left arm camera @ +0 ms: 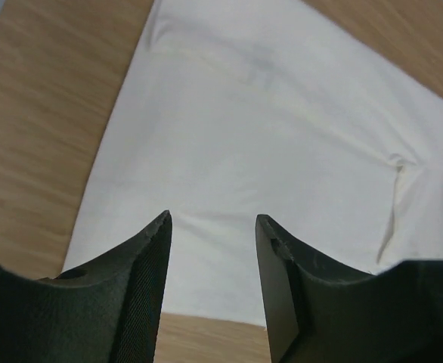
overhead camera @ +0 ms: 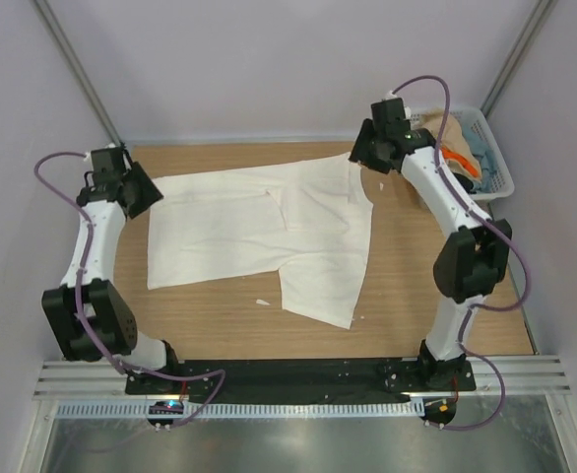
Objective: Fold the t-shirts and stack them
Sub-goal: Fold the tshirt
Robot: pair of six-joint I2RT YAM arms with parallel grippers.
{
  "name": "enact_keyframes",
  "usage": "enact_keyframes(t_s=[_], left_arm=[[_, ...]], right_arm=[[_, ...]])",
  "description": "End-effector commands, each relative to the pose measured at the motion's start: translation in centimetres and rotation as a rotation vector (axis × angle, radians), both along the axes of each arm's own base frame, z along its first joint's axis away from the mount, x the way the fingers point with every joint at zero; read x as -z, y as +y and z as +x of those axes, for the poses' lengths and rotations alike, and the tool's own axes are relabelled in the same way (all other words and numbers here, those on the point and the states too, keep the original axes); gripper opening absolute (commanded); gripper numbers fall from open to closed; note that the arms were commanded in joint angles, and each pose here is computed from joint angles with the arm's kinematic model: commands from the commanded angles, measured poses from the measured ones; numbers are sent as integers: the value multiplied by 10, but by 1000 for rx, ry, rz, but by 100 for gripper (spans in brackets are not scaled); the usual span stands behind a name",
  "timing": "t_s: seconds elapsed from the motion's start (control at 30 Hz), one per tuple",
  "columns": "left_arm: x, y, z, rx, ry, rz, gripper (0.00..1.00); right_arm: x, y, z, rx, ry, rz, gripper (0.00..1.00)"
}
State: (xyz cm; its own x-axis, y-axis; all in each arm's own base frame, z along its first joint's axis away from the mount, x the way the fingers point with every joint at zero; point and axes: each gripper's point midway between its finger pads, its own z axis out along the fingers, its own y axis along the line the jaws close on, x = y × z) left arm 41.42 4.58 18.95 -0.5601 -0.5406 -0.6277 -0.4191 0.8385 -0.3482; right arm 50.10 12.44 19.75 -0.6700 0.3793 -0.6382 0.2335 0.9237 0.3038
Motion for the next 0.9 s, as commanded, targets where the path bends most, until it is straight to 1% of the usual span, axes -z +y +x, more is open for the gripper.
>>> enact_keyframes(t_s=[0.0, 0.03, 0.1, 0.13, 0.17, 0.2, 0.23, 0.27, 0.3, 0.33, 0.4, 0.43, 0.57, 0.63, 0.73, 0.87], left_arm=[[47, 30, -85, -168, 241, 27, 50], [51, 30, -93, -179, 250, 1, 48], [65, 28, -112, -197, 305, -48, 45], [67, 23, -114, -177, 312, -72, 44], [73, 20, -118, -172, 334, -83, 44], [79, 20, -123, -186, 361, -110, 44], [82, 21, -126, -203, 374, -125, 44], [89, 21, -131, -232, 388, -151, 44], [92, 22, -127, -242, 363, -159, 44], [98, 24, -128, -260, 363, -173, 44], [110, 28, -134, -304, 384, -206, 43], [114, 29, -135, -320, 396, -217, 42], [133, 36, -136, -383, 451, -240, 46], [138, 39, -132, -404, 457, -242, 48], [146, 43, -133, -438, 492, -234, 48], [149, 53, -140, -485, 513, -178, 50]], right_arm=[[-11, 52, -64, -154, 21, 0, 57], [-11, 72, -93, -218, 28, 12, 57], [-8, 93, -120, -276, 32, 49, 57], [-1, 100, -144, -317, 51, 56, 57], [0, 105, -155, -334, 52, 68, 57], [14, 105, -171, -348, 90, 80, 57], [18, 104, -177, -346, 95, 83, 57], [10, 109, -190, -381, 83, 125, 57], [11, 110, -194, -383, 79, 146, 57], [24, 106, -203, -388, 105, 141, 57], [25, 103, -210, -398, 100, 143, 57], [32, 100, -216, -405, 120, 135, 57], [39, 95, -226, -423, 136, 126, 57], [42, 92, -230, -421, 137, 122, 57], [44, 87, -238, -418, 143, 120, 57], [46, 83, -246, -432, 143, 120, 57]])
